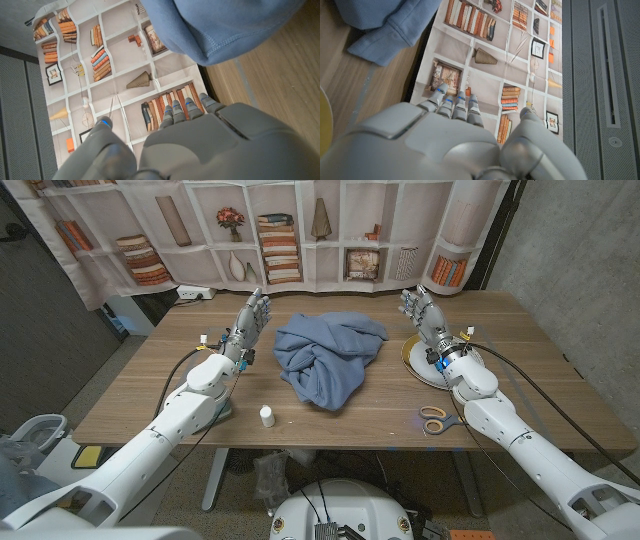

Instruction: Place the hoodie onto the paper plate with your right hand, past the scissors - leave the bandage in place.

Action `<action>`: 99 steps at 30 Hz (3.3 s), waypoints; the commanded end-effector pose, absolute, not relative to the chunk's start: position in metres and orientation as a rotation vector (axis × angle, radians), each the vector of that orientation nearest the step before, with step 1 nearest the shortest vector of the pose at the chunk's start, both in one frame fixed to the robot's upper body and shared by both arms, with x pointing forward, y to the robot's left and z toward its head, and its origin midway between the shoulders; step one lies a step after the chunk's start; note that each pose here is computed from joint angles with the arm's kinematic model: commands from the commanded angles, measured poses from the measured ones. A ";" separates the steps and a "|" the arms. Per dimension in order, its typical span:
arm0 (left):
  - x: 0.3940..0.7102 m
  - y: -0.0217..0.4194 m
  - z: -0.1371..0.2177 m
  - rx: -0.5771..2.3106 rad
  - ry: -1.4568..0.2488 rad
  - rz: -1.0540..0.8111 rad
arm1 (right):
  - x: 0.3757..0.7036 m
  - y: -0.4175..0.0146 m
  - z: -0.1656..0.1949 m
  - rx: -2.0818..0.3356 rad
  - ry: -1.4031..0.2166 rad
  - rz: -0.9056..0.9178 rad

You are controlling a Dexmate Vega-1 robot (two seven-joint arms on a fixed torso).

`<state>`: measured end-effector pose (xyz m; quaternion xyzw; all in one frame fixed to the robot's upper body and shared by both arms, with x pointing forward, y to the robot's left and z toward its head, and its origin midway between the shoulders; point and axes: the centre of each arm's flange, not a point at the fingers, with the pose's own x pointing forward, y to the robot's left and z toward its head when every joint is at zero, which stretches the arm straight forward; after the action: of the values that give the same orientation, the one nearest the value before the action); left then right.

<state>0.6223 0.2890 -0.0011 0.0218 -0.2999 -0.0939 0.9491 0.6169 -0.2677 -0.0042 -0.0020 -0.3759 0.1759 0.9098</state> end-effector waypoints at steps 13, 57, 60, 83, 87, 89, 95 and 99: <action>0.620 0.291 0.000 0.067 -0.609 -0.168 | 0.610 -0.251 0.008 -0.050 -0.827 0.423; 0.627 0.291 0.002 0.096 -0.598 -0.225 | 0.599 -0.214 0.019 -0.150 -0.886 0.503; 0.627 0.291 0.002 0.095 -0.599 -0.225 | 0.599 -0.213 0.020 -0.152 -0.890 0.510; 0.627 0.288 0.001 0.092 -0.606 -0.233 | 0.593 -0.200 0.030 -0.257 -0.922 0.519; 0.627 0.287 0.002 0.094 -0.605 -0.233 | 0.592 -0.198 0.030 -0.266 -0.929 0.523; 0.628 0.287 0.001 0.090 -0.605 -0.234 | 0.591 -0.197 0.031 -0.269 -0.936 0.526; 0.628 0.285 0.001 0.100 -0.601 -0.236 | 0.586 -0.197 0.032 -0.316 -0.937 0.516; 0.628 0.283 0.002 0.107 -0.600 -0.238 | 0.582 -0.196 0.032 -0.342 -0.947 0.504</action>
<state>0.6274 0.2866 0.0008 0.0465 -0.2957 -0.1147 0.9472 0.5891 -0.1988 0.0317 -0.1316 -0.4440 0.2475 0.8510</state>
